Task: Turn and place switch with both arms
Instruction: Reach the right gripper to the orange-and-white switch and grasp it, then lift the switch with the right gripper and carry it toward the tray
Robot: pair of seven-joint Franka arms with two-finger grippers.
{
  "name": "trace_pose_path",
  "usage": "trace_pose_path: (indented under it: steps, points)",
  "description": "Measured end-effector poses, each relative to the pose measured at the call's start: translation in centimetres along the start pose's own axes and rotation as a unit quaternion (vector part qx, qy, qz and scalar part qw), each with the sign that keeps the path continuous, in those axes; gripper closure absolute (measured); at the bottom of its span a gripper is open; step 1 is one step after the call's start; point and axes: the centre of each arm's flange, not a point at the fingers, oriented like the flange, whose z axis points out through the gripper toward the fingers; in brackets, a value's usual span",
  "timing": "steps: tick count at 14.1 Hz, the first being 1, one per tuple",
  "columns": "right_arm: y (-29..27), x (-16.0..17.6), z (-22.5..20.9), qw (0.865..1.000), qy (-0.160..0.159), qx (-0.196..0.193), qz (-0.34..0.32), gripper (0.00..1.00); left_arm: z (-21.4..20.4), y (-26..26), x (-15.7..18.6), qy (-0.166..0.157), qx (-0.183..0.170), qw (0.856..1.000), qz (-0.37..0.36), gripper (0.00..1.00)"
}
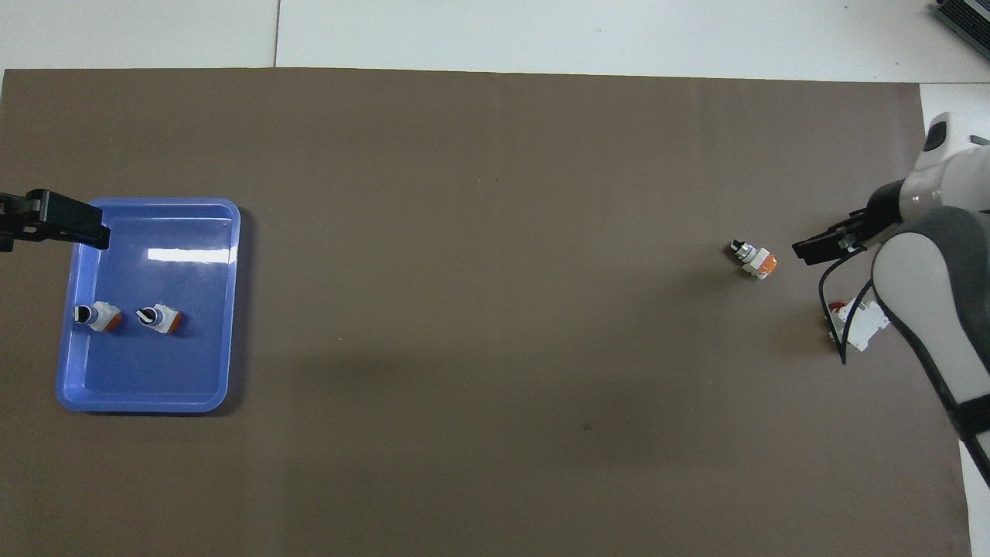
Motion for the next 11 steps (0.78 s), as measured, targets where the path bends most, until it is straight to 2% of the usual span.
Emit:
trace_pose_path:
  steps: [3, 5, 11]
  points:
    - [1.3, 0.1, 8.4, 0.997, 0.003, -0.010, -0.072, 0.00, 0.0, 0.0, 0.0, 0.000, 0.000, 1.000, 0.000, 0.00]
    - [0.8, -0.7, 11.9, 0.997, 0.003, -0.011, -0.080, 0.00, 0.0, 0.0, 0.0, 0.000, 0.000, 1.000, 0.000, 0.00]
    - [0.0, -1.4, 13.4, 0.996, -0.002, 0.000, -0.087, 0.00, 0.0, 0.0, 0.0, 0.000, 0.000, 1.000, 0.000, 0.00]
